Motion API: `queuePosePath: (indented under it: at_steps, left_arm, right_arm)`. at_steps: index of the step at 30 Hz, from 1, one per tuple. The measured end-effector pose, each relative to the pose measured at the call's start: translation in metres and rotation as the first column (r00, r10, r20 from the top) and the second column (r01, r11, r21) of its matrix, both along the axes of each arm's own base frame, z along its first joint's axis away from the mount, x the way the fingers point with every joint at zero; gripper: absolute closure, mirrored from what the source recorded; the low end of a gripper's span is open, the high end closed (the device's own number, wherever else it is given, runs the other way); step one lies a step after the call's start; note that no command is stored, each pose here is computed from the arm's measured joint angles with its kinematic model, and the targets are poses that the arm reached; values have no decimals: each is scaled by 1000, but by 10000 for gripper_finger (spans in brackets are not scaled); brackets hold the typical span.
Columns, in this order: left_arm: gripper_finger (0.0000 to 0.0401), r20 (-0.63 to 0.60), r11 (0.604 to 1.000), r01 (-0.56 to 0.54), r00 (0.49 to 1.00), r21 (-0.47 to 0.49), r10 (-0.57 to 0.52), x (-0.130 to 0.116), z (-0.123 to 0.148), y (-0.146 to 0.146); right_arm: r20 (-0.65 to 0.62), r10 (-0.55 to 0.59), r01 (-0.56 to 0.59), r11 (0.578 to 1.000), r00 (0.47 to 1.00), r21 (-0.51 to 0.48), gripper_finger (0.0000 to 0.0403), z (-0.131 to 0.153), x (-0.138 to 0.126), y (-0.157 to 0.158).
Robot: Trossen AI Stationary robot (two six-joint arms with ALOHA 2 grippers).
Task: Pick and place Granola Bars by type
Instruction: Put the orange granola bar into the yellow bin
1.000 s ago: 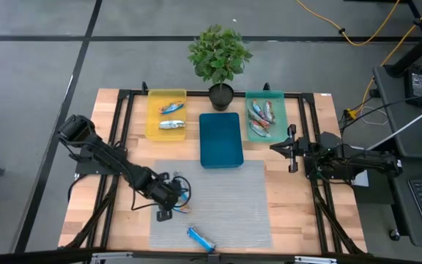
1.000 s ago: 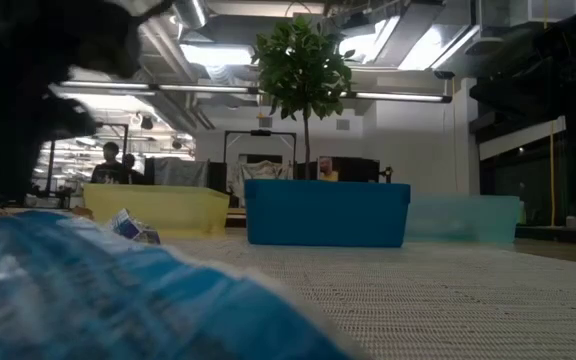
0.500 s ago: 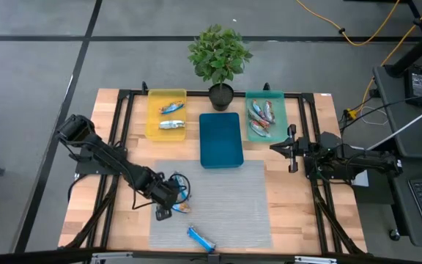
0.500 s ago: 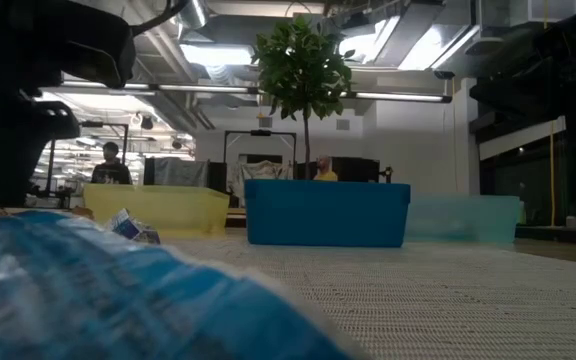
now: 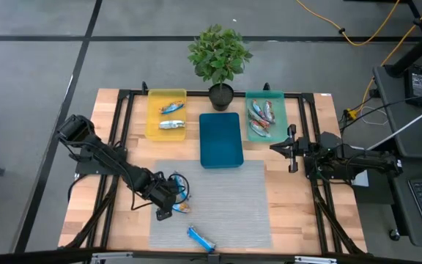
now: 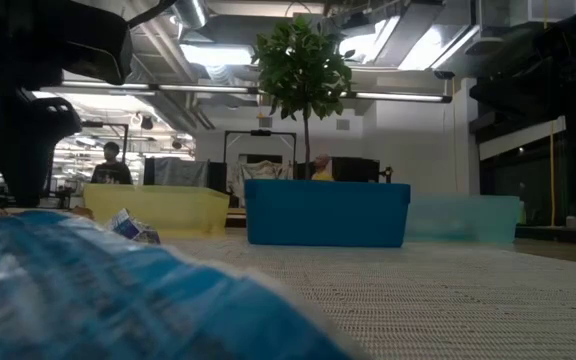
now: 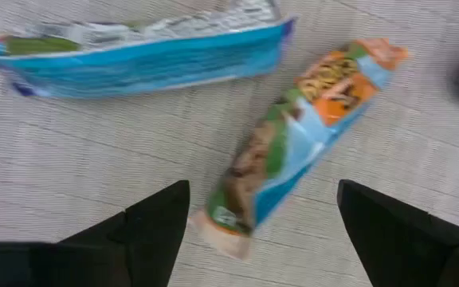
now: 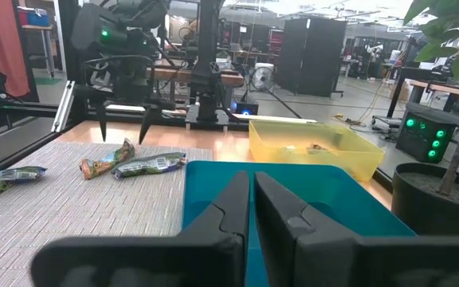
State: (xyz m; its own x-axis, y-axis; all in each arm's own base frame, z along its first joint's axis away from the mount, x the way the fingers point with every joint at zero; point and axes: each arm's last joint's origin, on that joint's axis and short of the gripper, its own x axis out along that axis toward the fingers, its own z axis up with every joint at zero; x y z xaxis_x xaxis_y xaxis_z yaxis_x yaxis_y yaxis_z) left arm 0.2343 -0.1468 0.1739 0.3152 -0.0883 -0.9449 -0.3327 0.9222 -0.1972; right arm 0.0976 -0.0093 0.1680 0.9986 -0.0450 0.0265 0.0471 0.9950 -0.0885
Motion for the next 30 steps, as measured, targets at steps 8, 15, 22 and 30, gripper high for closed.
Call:
queuePosePath:
  at_steps: [8, 15, 22, 30]
  left_arm:
    - [92, 14, 999, 2, 1000, 43, -2, -1, 0, 0]
    - [92, -30, 995, 30, 999, 92, -27, -1, -17, -7]
    - [92, -104, 989, 57, 994, 137, -43, 2, -39, -10]
    - [103, -122, 988, 55, 992, 145, -38, 3, -43, -11]
  right_arm:
    - [1, -1, 1, 1000, 1000, 0, 379, 0, 0, 0]
    - [1, 0, 0, 1000, 1000, 0, 379, 0, 0, 0]
    - [0, 0, 0, 1000, 1000, 0, 379, 0, 0, 0]
    - [1, 0, 0, 1000, 1000, 0, 379, 0, 0, 0]
